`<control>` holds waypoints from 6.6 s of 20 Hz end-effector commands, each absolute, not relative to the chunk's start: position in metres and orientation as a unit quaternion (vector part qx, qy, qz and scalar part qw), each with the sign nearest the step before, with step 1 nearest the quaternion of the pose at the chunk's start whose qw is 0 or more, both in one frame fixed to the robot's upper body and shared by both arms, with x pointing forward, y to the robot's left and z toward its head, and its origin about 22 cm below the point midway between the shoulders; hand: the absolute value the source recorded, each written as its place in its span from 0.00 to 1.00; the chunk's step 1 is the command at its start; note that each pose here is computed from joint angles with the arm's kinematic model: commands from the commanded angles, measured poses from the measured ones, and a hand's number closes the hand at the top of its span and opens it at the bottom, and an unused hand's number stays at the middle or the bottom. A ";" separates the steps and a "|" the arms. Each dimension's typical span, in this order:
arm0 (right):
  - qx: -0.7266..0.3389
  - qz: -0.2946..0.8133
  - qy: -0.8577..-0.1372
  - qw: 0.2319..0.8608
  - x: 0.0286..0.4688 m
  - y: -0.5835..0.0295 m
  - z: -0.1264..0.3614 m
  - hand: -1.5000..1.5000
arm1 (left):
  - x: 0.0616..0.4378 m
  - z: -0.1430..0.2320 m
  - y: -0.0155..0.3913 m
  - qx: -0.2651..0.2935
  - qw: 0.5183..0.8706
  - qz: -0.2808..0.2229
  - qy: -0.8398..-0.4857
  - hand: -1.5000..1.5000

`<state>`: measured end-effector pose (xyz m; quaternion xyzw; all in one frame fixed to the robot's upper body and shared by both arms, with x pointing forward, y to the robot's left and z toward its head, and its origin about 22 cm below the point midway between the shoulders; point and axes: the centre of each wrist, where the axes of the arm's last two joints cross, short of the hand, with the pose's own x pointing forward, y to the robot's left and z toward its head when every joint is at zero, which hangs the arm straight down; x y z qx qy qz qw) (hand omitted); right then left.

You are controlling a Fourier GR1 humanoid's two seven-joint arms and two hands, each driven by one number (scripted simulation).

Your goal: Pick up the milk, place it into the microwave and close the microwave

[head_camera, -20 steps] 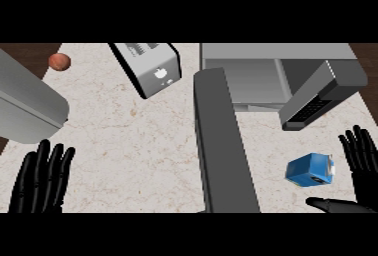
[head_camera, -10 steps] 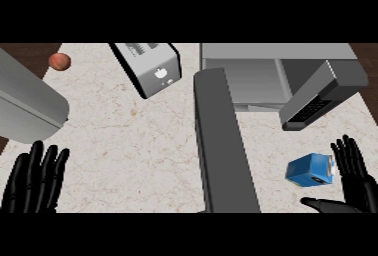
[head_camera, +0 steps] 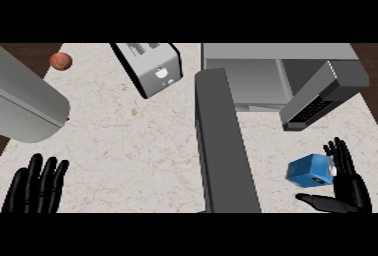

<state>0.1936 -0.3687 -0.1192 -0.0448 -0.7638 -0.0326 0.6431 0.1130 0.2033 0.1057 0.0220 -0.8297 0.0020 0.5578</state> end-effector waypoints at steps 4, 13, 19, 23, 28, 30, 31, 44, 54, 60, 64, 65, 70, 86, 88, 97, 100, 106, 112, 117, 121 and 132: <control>-0.036 -0.028 -0.765 0.642 0.191 -0.381 -0.149 0.00 | 0.122 0.097 0.203 0.014 0.560 -0.006 -0.828 0.00; -0.020 0.033 -0.800 0.598 0.200 -0.362 -0.152 1.00 | 0.119 0.095 0.193 0.019 0.556 0.002 -0.831 0.00; 0.075 0.041 -0.810 0.581 0.203 -0.343 -0.148 1.00 | 0.115 0.102 0.193 0.019 0.555 0.014 -0.831 0.00; 0.069 0.024 -0.813 0.578 0.191 -0.328 -0.163 1.00 | 0.098 0.115 0.201 0.014 0.563 0.014 -0.826 0.00; 0.071 0.037 -0.821 0.565 0.205 -0.302 -0.156 1.00 | 0.106 0.098 0.198 0.015 0.562 0.014 -0.827 0.00; 0.071 0.032 -0.820 0.568 0.218 -0.298 -0.152 1.00 | 0.103 0.104 0.207 0.023 0.558 0.011 -0.829 0.00; 0.073 0.041 -0.817 0.570 0.222 -0.288 -0.142 1.00 | 0.102 0.106 0.205 0.031 0.566 0.017 -0.823 0.00; 0.010 0.089 -0.832 0.548 0.298 -0.200 -0.067 1.00 | 0.116 0.086 0.234 0.031 0.576 0.017 -0.817 0.00; -0.114 0.113 -0.795 0.585 0.376 -0.195 -0.036 1.00 | 0.108 0.101 0.234 0.013 0.582 0.011 -0.813 0.00; -0.161 0.119 -0.782 0.591 0.408 -0.225 -0.009 1.00 | 0.106 0.096 0.228 0.007 0.568 0.009 -0.823 0.00; -0.230 0.117 -0.773 0.580 0.415 -0.232 -0.003 1.00 | 0.120 0.094 0.232 0.006 0.570 0.011 -0.822 0.00; -0.242 0.115 -0.764 0.588 0.415 -0.233 -0.005 1.00 | 0.114 0.093 0.233 -0.002 0.571 0.005 -0.821 0.00; -0.341 0.085 -0.762 0.543 0.421 -0.246 0.007 1.00 | 0.121 0.087 0.241 0.016 0.566 -0.006 -0.824 0.00; -0.303 0.211 -0.750 0.548 0.432 -0.202 0.015 0.00 | 0.127 0.077 0.234 0.014 0.580 -0.031 -0.814 0.00; -0.310 0.217 -0.749 0.544 0.435 -0.200 0.022 0.00 | 0.131 0.083 0.232 0.018 0.566 -0.038 -0.824 0.00; -0.336 0.168 -0.750 0.545 0.429 -0.207 0.012 0.00 | 0.122 0.081 0.226 0.023 0.578 -0.034 -0.815 0.00; -0.335 0.153 -0.759 0.538 0.433 -0.215 0.019 0.00 | 0.122 0.088 0.220 0.032 0.569 -0.038 -0.821 0.00; -0.346 0.125 -0.771 0.519 0.436 -0.243 0.031 0.00 | 0.114 0.098 0.220 0.025 0.575 -0.036 -0.817 0.00; -0.344 0.115 -0.777 0.515 0.437 -0.257 0.036 0.00 | 0.119 0.077 0.217 0.026 0.579 -0.039 -0.814 0.00; -0.272 0.111 -0.793 0.534 0.433 -0.278 0.037 0.00 | 0.122 0.087 0.209 0.034 0.579 -0.035 -0.814 0.00; -0.247 0.094 -0.797 0.543 0.424 -0.293 0.025 0.00 | 0.110 0.072 0.219 0.022 0.587 -0.026 -0.809 0.00; -0.124 0.085 -0.790 0.594 0.398 -0.288 -0.021 0.00 | 0.104 0.087 0.198 0.009 0.587 -0.027 -0.809 0.00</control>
